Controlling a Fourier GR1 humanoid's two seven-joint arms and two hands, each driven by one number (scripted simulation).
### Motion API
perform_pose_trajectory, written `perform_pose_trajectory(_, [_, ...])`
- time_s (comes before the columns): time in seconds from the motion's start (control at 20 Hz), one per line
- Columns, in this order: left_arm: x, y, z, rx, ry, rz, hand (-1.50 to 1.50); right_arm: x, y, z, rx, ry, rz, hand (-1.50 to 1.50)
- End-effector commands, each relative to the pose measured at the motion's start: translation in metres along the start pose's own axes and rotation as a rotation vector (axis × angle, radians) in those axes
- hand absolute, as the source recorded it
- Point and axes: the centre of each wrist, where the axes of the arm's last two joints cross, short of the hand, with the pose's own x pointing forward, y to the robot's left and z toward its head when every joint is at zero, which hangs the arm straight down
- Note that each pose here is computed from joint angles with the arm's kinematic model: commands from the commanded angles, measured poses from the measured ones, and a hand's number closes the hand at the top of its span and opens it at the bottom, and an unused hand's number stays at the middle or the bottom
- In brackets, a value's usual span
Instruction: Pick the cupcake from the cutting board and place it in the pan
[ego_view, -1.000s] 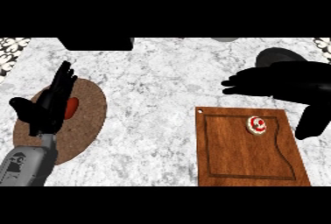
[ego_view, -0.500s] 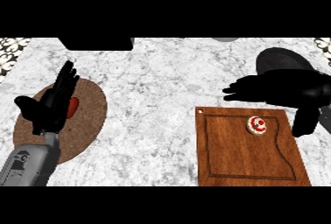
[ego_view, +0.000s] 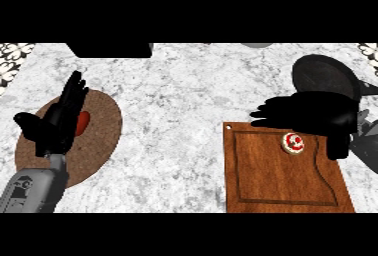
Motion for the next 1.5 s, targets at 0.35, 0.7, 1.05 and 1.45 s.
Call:
perform_pose_trajectory(0.35, [-0.006,0.004,0.023,0.006,-0.015,-0.004,0.0,-0.004,0.005,-0.01,0.107,0.056,0.095,-1.5])
perform_pose_trajectory(0.7, [-0.002,0.003,0.002,0.003,0.019,0.02,0.0,0.005,0.026,-0.038,0.141,0.039,0.099,-1.5])
perform_pose_trajectory(1.05, [0.009,0.002,-0.011,-0.009,-0.002,0.01,0.0,-0.002,0.05,-0.041,0.2,0.082,0.148,-1.5])
perform_pose_trajectory(1.45, [0.006,0.005,-0.001,-0.006,0.014,0.013,0.0,0.001,0.066,-0.06,0.267,0.048,0.146,1.5])
